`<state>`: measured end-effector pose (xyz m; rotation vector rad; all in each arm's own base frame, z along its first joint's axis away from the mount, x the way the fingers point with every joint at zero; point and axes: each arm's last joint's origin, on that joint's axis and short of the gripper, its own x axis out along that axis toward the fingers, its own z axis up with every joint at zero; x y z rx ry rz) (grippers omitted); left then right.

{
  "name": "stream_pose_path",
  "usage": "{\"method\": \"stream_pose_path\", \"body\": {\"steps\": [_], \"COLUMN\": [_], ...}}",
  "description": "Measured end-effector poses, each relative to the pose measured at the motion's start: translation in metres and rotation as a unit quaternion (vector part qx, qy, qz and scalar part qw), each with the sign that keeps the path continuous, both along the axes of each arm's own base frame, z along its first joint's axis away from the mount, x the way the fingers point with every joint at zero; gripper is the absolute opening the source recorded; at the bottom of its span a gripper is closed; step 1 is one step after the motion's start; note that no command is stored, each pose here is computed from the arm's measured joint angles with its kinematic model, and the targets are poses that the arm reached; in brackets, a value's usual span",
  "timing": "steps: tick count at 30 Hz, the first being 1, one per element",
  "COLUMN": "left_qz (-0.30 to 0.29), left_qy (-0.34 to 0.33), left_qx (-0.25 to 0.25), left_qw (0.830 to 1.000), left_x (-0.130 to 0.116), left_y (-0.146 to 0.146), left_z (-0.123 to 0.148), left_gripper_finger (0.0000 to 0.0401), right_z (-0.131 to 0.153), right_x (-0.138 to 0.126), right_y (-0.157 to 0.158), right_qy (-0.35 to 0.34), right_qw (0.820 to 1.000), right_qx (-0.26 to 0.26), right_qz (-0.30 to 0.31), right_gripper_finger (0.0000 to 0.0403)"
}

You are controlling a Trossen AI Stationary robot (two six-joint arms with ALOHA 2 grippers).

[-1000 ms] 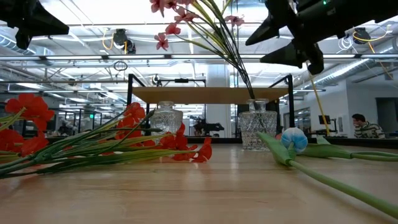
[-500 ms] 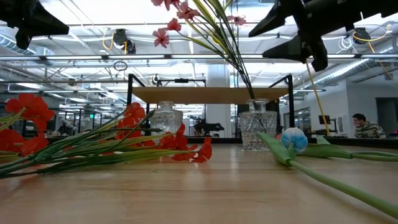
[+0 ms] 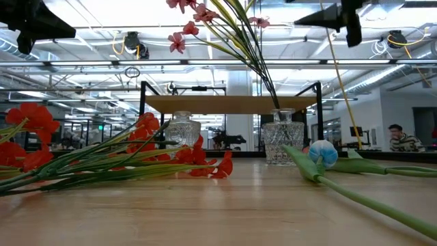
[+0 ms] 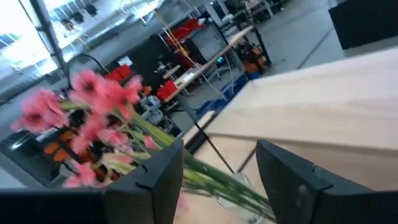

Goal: Pick and place flowers into a vace then onto a shelf
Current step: Put the pink tulip into the right transparent vase

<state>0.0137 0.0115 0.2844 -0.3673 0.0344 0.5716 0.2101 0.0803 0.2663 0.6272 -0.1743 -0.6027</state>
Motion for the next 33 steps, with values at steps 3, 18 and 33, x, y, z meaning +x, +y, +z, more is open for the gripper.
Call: {"method": "stream_pose_path", "body": {"steps": [3,18,33], "left_qz": [0.0,0.0,0.0], "left_qy": [0.0,0.0,0.0], "left_qx": [0.0,0.0,0.0], "left_qw": [1.0,1.0,1.0], "left_x": [0.0,0.0,0.0], "left_y": [0.0,0.0,0.0], "left_z": [0.0,0.0,0.0], "left_gripper_finger": [0.0051,0.0051,0.0051], "right_z": [0.006,-0.03,-0.07], "right_x": [-0.003,-0.029,-0.025], "right_y": [-0.001,-0.001,0.014], "right_qy": [-0.014,0.143,0.343], "right_qw": [0.999,0.935,0.824], "right_qx": [0.01,0.254,0.335], "right_qz": [0.036,0.202,0.3], "right_gripper_finger": [0.0178,0.0169,0.0169]}}
